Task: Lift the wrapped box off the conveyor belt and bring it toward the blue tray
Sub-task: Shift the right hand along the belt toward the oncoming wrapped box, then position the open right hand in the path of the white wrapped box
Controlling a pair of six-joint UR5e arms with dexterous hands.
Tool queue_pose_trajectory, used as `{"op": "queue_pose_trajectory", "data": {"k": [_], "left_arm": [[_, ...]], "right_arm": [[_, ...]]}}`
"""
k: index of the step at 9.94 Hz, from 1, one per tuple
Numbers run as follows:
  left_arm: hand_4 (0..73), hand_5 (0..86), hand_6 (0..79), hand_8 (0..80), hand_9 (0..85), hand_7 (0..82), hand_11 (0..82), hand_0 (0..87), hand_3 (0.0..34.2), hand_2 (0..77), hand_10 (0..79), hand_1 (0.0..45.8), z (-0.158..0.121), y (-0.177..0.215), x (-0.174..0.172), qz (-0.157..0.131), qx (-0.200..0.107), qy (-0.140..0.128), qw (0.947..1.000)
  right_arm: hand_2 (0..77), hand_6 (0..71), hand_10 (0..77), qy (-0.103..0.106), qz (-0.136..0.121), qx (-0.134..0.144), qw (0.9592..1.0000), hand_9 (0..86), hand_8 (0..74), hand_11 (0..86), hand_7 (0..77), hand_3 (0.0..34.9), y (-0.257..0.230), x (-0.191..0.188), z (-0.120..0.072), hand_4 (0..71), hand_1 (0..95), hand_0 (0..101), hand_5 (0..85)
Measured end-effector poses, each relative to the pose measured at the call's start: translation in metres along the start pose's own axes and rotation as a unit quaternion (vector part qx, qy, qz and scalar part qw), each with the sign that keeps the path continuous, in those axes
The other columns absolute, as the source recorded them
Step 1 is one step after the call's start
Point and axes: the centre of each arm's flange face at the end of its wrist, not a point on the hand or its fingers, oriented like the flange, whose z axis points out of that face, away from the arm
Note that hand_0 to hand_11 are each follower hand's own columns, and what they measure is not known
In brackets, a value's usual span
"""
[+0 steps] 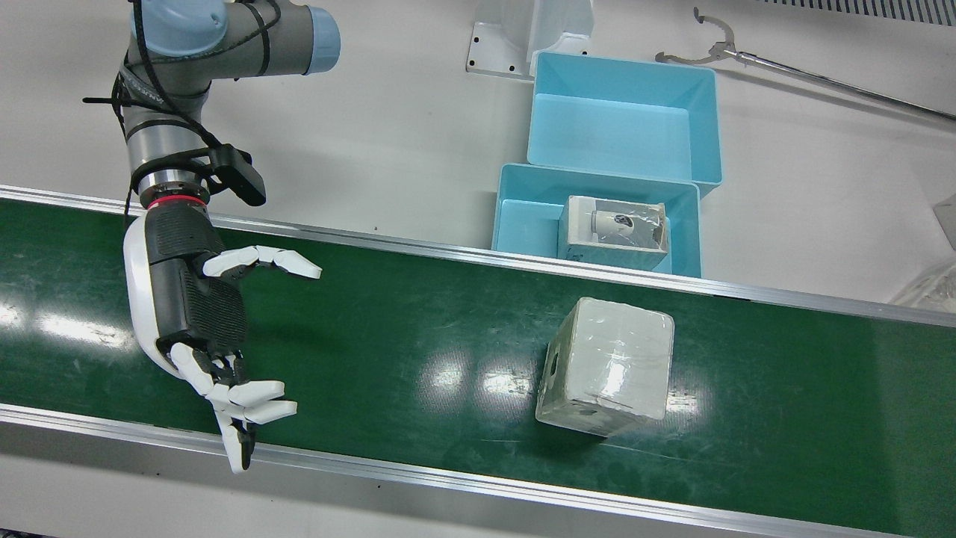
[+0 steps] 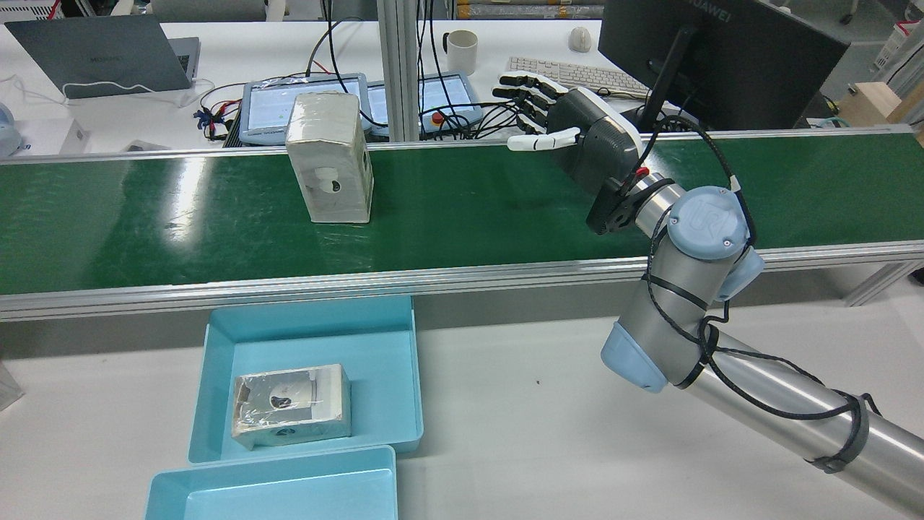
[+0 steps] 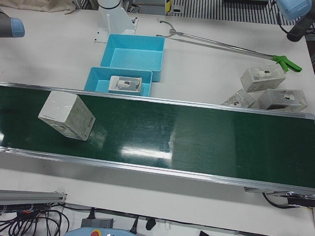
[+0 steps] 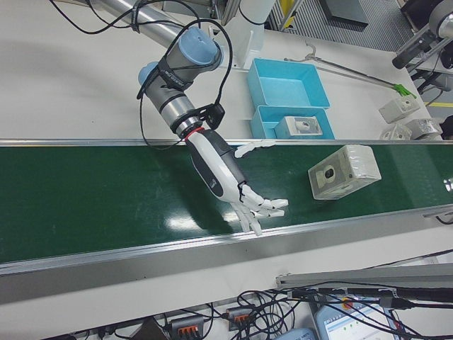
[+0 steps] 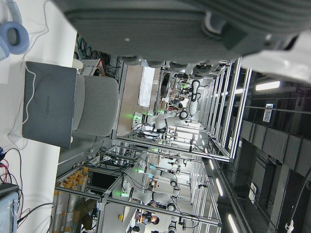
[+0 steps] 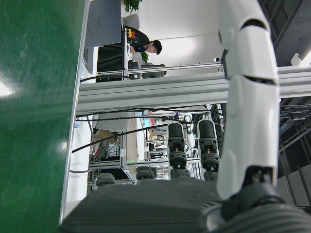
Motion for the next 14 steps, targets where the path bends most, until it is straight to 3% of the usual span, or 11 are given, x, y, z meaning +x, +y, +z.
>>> {"op": "queue_pose_trajectory", "data": {"k": [4, 14], "left_arm": [[0.0, 1.1, 0.0, 0.5, 0.0, 0.5, 0.0, 0.0, 0.0, 1.1, 0.5, 0.0, 0.000, 0.000, 0.000, 0.000, 0.000, 0.000, 1.0000], [0.0, 1.1, 0.0, 0.5, 0.0, 0.5, 0.5, 0.0, 0.0, 1.1, 0.5, 0.0, 0.000, 0.000, 0.000, 0.000, 0.000, 0.000, 1.0000]], "right_arm": [[18.5, 3.3, 0.0, 0.007, -0.001, 0.002, 1.0000, 2.7, 0.0, 1.6, 20.7, 16.8, -0.007, -0.015, -0.013, 10.9, 15.3, 48, 25.6], [20.2, 4.4, 0.0, 0.010, 0.000, -0.001, 1.0000, 3.3, 0.0, 1.6, 23.5, 16.1, -0.004, -0.013, -0.015, 12.0, 16.9, 48, 26.7]]}}
